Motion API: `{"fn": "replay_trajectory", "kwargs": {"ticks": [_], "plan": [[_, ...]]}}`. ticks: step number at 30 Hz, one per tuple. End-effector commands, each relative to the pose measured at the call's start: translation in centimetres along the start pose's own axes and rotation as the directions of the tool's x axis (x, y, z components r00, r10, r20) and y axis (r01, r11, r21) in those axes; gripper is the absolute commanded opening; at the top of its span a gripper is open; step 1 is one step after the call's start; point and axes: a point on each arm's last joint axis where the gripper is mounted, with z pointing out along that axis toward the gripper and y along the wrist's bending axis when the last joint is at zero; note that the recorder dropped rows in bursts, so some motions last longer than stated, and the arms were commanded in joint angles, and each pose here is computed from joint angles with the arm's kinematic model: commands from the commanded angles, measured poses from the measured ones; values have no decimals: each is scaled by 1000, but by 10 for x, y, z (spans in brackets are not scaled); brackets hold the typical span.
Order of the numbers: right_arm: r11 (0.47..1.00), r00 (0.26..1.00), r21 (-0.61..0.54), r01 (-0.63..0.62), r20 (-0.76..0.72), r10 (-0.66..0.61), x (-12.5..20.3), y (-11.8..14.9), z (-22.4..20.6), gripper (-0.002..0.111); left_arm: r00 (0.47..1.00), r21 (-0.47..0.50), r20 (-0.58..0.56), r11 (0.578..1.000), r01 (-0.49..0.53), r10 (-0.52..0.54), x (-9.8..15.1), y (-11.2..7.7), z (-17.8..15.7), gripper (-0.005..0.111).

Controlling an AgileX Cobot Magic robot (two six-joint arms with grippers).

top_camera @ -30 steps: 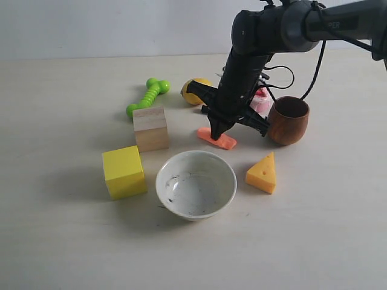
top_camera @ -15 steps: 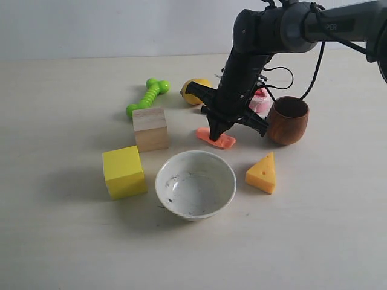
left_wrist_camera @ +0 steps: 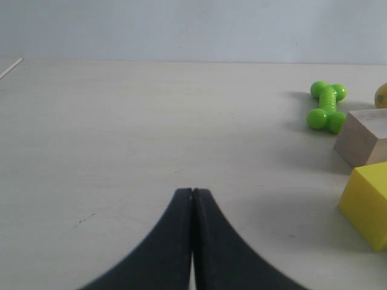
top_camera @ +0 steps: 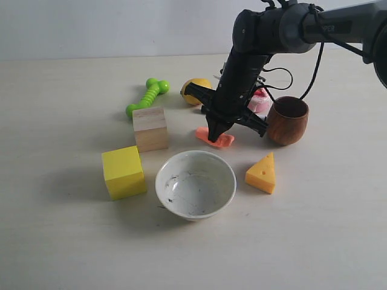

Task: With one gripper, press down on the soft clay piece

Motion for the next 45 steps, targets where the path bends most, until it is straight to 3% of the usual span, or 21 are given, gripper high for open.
{"fn": "replay_trajectory", "kwargs": {"ticks": [1,25,45], "plan": [[994,994,104,-13,-109,24,10,-14,51,0,1000,6,19,1000,4,-5,-2,0,-1,0],[990,988,140,-18,-146,39,12,-19,61,0,1000,6,19,1000,4,-5,-2,0,-1,0],[997,999,77,32,-44,-28,10,-8,22,0,1000,6,19,1000,4,-5,-2,0,-1,0]]}}
